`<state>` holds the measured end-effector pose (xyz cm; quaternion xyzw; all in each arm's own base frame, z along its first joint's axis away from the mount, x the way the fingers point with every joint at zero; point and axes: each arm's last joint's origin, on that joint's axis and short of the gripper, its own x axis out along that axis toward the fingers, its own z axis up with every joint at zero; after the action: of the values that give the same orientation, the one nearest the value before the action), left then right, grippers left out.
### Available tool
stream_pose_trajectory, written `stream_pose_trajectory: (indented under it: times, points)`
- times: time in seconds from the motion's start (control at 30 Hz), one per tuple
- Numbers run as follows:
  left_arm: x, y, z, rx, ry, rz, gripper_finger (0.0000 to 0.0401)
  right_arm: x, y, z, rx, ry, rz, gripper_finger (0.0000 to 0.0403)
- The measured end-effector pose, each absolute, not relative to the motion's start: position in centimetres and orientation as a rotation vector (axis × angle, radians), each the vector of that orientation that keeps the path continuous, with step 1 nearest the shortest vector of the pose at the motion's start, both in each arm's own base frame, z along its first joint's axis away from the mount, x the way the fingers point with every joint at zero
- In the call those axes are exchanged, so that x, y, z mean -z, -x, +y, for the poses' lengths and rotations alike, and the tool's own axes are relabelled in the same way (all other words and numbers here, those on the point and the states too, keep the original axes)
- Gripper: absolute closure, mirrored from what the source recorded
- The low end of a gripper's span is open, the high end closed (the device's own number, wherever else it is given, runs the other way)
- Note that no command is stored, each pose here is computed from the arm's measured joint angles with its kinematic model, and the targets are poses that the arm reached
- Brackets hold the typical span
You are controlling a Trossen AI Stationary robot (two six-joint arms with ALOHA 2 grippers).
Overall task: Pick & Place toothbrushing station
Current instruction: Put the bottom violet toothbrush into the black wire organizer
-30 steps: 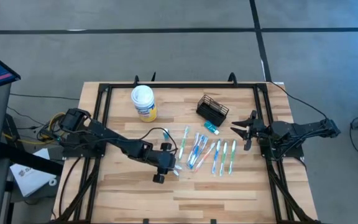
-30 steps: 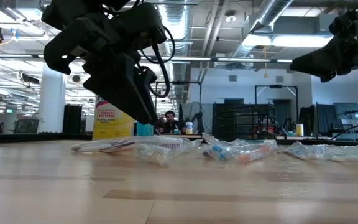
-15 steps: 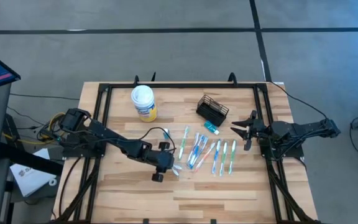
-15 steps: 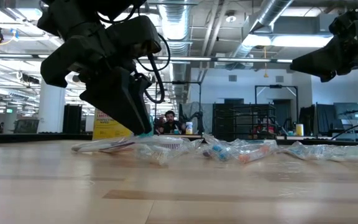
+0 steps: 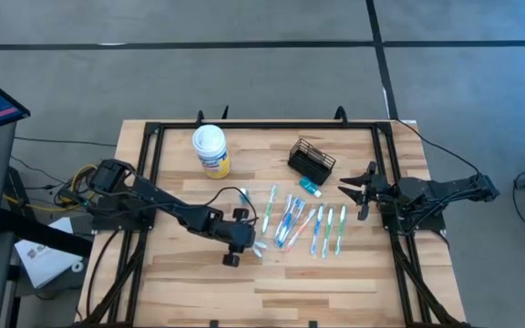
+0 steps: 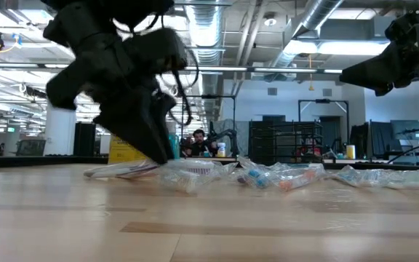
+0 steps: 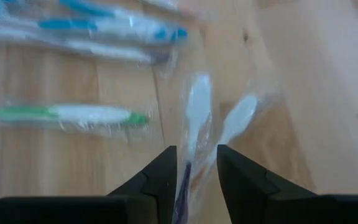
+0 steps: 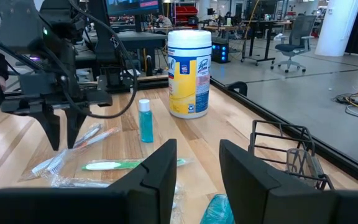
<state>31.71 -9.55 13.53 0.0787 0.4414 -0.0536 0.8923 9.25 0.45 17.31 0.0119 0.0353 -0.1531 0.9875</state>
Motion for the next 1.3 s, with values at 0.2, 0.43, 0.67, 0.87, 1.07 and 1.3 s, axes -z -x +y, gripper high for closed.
stream_pose_trajectory:
  times: [0.2,0.43,0.67,0.87,1.07,1.3]
  points:
    - [-12.4,-31.9,-9.6,0.109,-0.169,0.936,0.0289,-17.3,-9.3,0.4,0.308,-0.024,0.071,0.0290]
    - [-13.0,-32.1,-9.6,0.110,-0.161,0.900,0.0289,-17.3,-9.3,0.4,0.308,-0.024,0.071,0.0290]
    - [-13.2,-32.0,-9.6,0.109,-0.160,0.894,0.0339,-17.3,-9.3,0.4,0.308,-0.023,0.073,0.0290]
    - [-13.2,-32.0,-9.7,0.110,-0.160,0.893,0.0392,-17.3,-9.3,0.4,0.307,-0.023,0.072,0.0290]
    - [-13.2,-32.0,-9.7,0.106,-0.161,0.892,0.0399,-17.3,-9.3,0.4,0.307,-0.024,0.072,0.0290]
    - [-14.3,-31.9,-9.8,0.112,-0.155,0.853,0.0401,-17.3,-9.3,0.4,0.307,-0.024,0.071,0.0290]
